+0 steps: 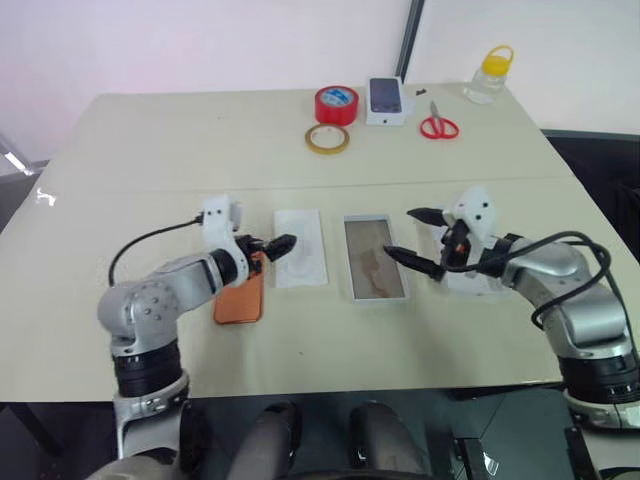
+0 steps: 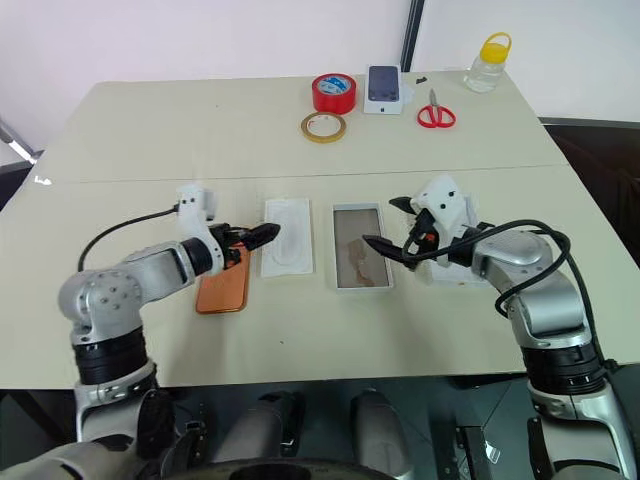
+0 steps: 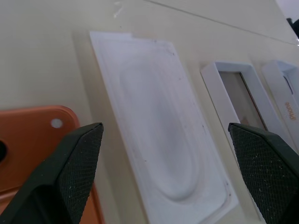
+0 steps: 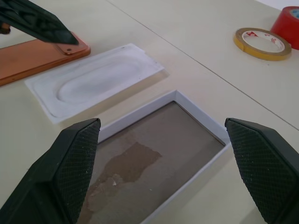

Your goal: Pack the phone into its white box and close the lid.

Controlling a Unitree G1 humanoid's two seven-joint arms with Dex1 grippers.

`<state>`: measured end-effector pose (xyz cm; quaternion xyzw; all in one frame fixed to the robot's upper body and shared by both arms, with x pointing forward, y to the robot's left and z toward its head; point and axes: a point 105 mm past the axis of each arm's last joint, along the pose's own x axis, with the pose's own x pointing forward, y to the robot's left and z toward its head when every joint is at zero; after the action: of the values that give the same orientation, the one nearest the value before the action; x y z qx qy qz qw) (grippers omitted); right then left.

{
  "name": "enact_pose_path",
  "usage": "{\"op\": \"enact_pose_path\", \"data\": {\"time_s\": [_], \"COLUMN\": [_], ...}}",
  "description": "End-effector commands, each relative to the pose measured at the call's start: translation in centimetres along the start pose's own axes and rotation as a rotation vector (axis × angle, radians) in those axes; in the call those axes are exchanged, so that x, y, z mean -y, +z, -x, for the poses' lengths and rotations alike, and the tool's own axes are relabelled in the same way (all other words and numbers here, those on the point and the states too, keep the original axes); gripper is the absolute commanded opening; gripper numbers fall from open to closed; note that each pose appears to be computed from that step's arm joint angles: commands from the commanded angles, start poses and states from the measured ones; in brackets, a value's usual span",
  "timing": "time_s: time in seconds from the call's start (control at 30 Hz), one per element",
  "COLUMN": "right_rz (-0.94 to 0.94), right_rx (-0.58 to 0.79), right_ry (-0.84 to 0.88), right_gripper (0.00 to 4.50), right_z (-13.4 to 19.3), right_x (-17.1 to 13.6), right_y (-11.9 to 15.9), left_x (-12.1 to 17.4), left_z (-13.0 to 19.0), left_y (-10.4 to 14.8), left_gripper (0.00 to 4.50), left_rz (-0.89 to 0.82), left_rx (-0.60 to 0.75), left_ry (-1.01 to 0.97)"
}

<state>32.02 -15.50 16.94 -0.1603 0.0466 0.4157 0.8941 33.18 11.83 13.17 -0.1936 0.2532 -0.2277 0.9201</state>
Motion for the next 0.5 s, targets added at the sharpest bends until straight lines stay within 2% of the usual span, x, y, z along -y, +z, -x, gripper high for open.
{"op": "enact_pose_path", "data": {"time_s": [0.03, 0.23, 0.37, 0.5], "right_rz": [0.027, 0.057, 0.101, 0.111], "right_rx": [0.034, 0.034, -0.002, -0.017], "right_ry": [-0.001, 0.047, 0.166, 0.207], "right_gripper": [4.46, 4.46, 4.46, 4.46], "right_z": [0.1, 0.0, 0.1, 0.1], "right_x": [-0.2, -0.8, -2.8, -3.7], "right_y": [0.9, 1.4, 1.1, 0.7], "left_x": [-0.2, 0.8, 0.7, 0.9], "left_z": [0.4, 0.0, -0.6, -1.0], "left_y": [0.3, -0.7, -1.6, -1.9], "left_gripper": [4.50, 4.50, 4.50, 4.50], "left_rz": [0.012, 0.046, 0.074, 0.104], "left_rx": [-0.006, -0.077, -0.113, -0.123], "left_ry": [0.031, 0.015, 0.029, 0.021]}}
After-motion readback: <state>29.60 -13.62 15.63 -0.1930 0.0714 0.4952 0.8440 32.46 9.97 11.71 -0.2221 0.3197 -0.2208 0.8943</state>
